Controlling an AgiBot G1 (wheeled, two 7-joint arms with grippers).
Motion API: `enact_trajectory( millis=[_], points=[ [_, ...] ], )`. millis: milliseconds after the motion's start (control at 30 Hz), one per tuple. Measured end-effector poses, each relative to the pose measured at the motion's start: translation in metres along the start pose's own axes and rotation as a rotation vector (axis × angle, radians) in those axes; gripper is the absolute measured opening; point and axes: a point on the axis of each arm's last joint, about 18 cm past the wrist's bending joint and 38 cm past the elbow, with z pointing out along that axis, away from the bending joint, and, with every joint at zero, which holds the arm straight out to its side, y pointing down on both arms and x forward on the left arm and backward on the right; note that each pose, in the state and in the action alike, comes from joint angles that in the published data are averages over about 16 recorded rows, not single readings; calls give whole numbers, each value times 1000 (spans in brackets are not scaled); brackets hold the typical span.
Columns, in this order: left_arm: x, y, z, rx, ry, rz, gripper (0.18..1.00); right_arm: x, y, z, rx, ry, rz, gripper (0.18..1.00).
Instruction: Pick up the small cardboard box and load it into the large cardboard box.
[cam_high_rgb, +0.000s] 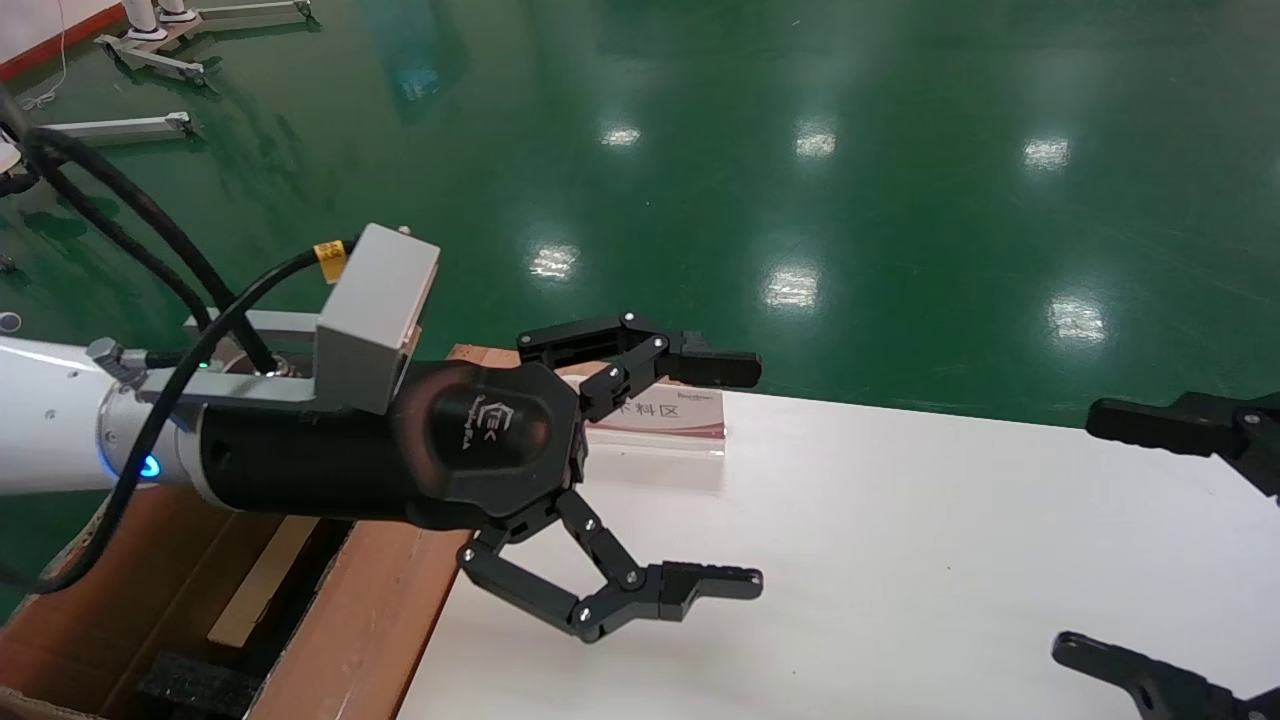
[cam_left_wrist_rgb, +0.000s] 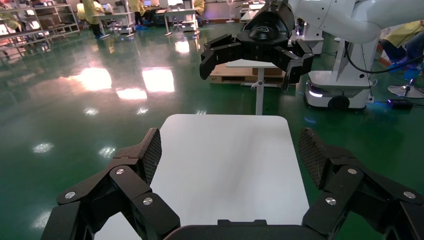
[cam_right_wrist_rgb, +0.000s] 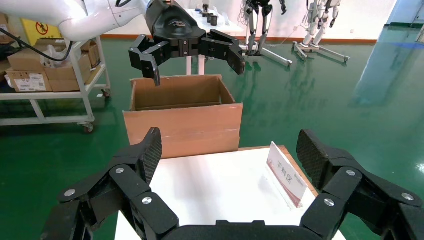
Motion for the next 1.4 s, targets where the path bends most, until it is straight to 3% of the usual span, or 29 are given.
enact_trajectory(
  millis=[1400],
  points=[
    [0, 0, 0, -1, 0, 0, 1000, 0, 0, 0, 0, 0, 0, 1001]
  ],
)
